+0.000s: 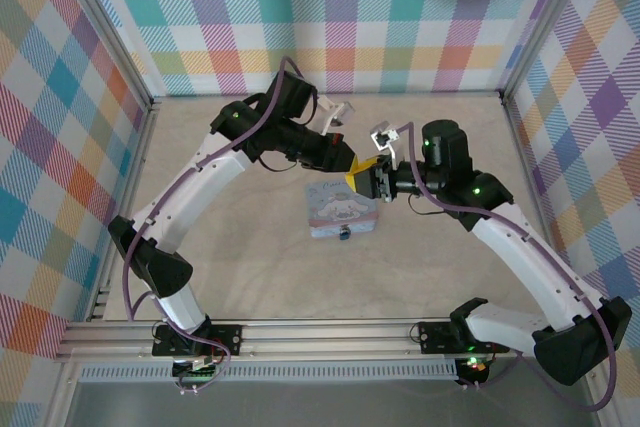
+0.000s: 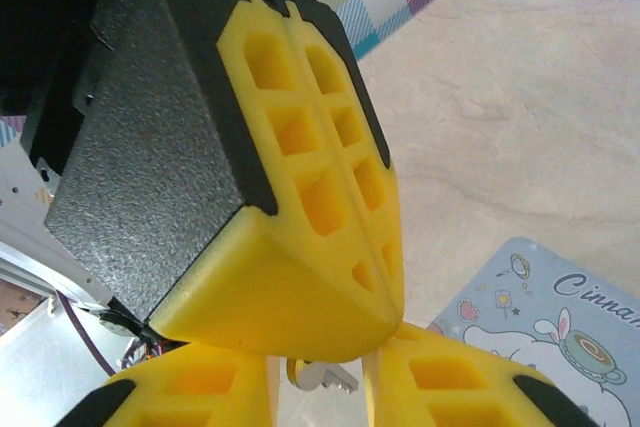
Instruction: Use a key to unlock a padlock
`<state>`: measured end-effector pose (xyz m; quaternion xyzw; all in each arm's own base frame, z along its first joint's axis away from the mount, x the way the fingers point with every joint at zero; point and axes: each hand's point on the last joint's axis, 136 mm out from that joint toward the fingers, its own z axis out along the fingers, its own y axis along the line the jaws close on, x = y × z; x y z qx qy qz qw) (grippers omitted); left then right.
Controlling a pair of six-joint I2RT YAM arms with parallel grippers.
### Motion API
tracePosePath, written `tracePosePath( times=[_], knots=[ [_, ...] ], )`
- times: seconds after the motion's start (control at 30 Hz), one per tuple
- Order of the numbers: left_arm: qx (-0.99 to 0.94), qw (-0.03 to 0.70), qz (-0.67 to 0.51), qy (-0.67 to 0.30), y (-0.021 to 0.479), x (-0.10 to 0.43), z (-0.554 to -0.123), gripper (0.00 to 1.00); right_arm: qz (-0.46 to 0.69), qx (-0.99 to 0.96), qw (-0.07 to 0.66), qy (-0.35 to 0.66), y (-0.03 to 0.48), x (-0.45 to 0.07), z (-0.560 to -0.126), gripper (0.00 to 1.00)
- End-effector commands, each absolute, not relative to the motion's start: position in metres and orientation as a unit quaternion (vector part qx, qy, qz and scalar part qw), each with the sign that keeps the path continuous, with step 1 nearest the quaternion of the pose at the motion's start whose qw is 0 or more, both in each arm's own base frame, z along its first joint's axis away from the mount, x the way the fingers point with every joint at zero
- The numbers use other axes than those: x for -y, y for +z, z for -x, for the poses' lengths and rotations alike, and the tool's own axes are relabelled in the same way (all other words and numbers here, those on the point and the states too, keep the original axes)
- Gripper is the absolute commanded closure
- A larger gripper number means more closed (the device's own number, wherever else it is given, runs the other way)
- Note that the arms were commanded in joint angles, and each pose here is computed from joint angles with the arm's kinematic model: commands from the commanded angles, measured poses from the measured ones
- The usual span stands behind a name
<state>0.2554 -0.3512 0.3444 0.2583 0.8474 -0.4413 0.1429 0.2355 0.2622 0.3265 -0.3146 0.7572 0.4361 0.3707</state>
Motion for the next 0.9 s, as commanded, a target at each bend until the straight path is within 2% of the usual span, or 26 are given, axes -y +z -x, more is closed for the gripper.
tracePosePath(
  times=[0.0,0.27,0.3,0.33,0.43,0.6,0.7,0.87],
  knots=[
    [-0.844,0.115,-0.272,-0.447,0.338,0.358,-0.241,1.0,0.324,-0.746,0.388,0.434,0.34,-0.265,-0.238,0.8],
    [-0.839,0.103,-0.284,-0.453,0.335,0.366,-0.232,1.0,0.313,-0.753,0.395,0.423,0.338,-0.263,-0.246,0.88],
    [-0.838,0.102,-0.285,-0.454,0.335,0.367,-0.231,1.0,0.31,-0.755,0.396,0.422,0.338,-0.263,-0.246,0.84],
    [-0.838,0.104,-0.286,-0.454,0.336,0.367,-0.231,1.0,0.31,-0.755,0.397,0.421,0.338,-0.263,-0.246,0.75],
    [-0.837,0.103,-0.286,-0.454,0.336,0.368,-0.23,1.0,0.309,-0.751,0.404,0.421,0.34,-0.262,-0.245,0.79],
    [-0.835,0.101,-0.289,-0.457,0.338,0.37,-0.227,1.0,0.307,-0.748,0.411,0.421,0.345,-0.262,-0.247,0.79],
    [-0.838,0.103,-0.29,-0.45,0.335,0.37,-0.227,1.0,0.308,-0.753,0.404,0.418,0.342,-0.262,-0.247,0.72],
    [-0.865,0.118,-0.274,-0.403,0.313,0.362,-0.241,1.0,0.296,-0.768,0.396,0.407,0.327,-0.254,-0.242,0.65]
  ],
)
